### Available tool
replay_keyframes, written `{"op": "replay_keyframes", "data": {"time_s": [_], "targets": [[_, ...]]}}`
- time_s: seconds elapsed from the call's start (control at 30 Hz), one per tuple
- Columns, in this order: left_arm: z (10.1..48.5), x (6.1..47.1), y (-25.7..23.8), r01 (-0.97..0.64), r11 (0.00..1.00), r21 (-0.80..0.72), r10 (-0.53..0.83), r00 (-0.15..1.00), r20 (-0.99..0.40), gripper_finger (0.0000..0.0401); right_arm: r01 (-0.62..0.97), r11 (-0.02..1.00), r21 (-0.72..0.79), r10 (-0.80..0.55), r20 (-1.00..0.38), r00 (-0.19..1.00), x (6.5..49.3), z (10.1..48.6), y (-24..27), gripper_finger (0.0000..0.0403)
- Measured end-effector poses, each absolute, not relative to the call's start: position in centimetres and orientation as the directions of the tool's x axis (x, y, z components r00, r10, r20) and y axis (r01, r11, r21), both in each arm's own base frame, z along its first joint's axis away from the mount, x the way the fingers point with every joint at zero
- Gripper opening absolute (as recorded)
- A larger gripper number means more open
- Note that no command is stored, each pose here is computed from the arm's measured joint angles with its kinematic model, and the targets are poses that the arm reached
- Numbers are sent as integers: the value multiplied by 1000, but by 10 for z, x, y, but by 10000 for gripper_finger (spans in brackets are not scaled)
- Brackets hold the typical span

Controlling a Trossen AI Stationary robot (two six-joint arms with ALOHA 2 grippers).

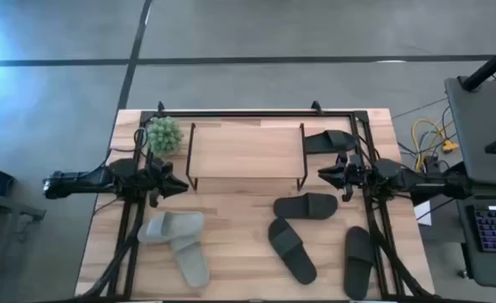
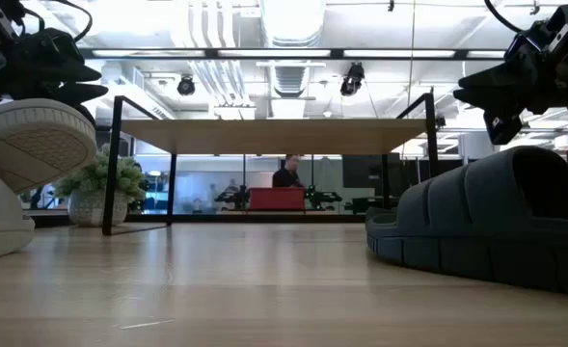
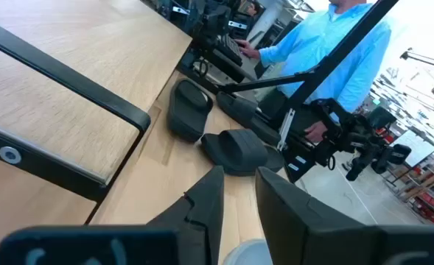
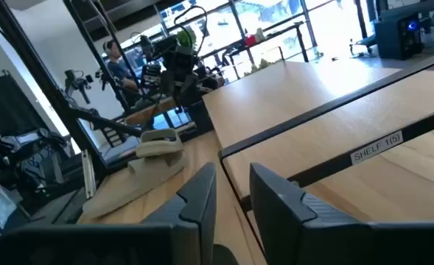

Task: Pick and place slides into the shelf

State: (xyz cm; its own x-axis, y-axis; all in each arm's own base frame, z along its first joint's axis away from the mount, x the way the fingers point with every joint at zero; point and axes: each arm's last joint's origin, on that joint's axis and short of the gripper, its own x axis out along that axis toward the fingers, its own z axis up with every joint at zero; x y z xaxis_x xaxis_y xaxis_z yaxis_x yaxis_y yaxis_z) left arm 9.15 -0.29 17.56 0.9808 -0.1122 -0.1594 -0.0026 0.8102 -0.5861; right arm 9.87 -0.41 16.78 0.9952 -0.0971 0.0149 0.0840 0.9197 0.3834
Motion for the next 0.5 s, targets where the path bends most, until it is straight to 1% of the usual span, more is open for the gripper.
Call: {"op": "replay_keyframes", "data": {"time_s": [0.27, 0.5], "targets": [[176, 92, -3, -2, 810, -586, -112, 981, -159, 66, 84, 920, 384, -97, 15, 995, 99, 168, -4, 68], [176, 92, -3, -2, 810, -586, -112, 981, -159, 66, 84, 920, 383, -97, 14, 995, 99, 168, -4, 76]]}}
